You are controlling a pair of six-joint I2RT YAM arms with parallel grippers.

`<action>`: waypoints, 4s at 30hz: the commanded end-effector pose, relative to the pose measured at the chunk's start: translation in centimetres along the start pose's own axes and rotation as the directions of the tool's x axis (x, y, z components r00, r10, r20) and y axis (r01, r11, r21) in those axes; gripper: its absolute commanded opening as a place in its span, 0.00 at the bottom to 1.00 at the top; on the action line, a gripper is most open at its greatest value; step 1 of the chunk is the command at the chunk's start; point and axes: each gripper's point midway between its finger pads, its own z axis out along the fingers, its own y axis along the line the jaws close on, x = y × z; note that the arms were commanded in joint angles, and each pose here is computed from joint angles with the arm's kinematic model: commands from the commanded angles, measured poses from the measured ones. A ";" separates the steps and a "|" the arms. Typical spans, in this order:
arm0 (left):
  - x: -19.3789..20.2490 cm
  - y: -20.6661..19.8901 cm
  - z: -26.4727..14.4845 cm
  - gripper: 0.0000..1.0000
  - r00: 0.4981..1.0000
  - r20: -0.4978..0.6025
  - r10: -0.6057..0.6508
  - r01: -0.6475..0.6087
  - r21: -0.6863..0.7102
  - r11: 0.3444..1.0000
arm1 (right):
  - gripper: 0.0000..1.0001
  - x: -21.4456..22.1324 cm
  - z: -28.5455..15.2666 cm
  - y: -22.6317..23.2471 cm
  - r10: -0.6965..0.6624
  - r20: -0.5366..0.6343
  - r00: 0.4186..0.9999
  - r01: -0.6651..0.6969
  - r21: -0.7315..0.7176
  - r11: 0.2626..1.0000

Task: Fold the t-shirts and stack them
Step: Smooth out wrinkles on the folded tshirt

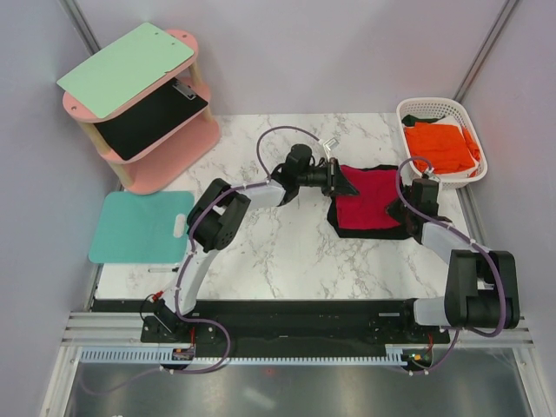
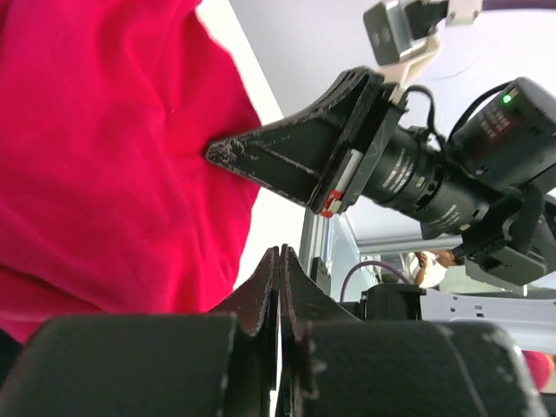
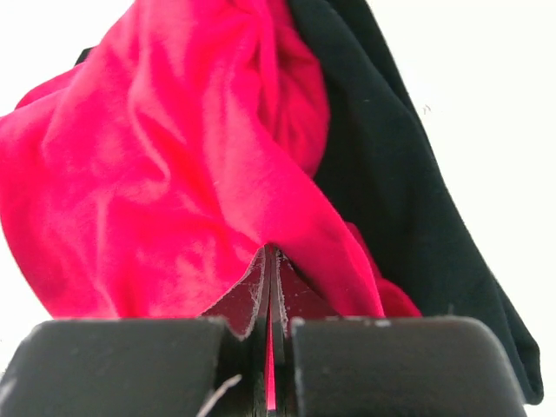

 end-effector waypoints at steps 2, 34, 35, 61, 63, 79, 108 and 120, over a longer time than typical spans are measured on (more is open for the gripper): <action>1.3 1.8 1.0 0.02 0.996 -0.046 -0.072 0.073 0.013 0.997 | 0.00 0.7 1.4 -1.5 0.080 -0.019 0.997 -0.079 0.033 0.996; 2.5 0.9 -3.1 0.02 0.999 -0.039 -0.037 0.030 -0.149 0.988 | 0.00 -5.6 -0.8 6.1 0.007 0.076 0.997 0.016 -0.289 0.957; 2.6 0.8 -2.9 0.02 0.998 -0.045 -0.033 0.026 -0.148 0.989 | 0.00 -5.9 -0.6 6.9 0.010 0.083 0.997 0.018 -0.322 0.947; 12.8 5.4 1.5 0.02 0.965 -0.216 -0.150 0.101 -0.225 0.969 | 0.00 -3.7 10.1 11.7 -0.009 -0.055 0.998 -0.020 -0.508 0.861; 13.7 5.7 1.3 0.02 0.961 -0.226 -0.161 0.105 -0.238 0.966 | 0.00 -3.1 11.2 10.5 -0.001 -0.068 0.998 -0.033 -0.487 0.873; 13.7 3.0 -0.8 0.02 0.969 -0.238 -0.072 0.010 -0.253 0.968 | 0.00 -5.8 6.7 12.7 0.004 -0.047 0.999 -0.030 -0.568 0.822; -4.5 6.5 1.4 0.02 1.000 -0.029 0.004 -0.010 -0.207 0.978 | 0.00 1.9 -0.9 6.0 0.145 -0.184 0.972 -0.220 -0.504 0.835; -4.9 10.5 -1.4 0.02 0.996 0.027 -0.087 0.091 -0.296 0.951 | 0.00 3.4 -0.8 0.8 0.204 -0.202 0.958 -0.263 -0.333 0.905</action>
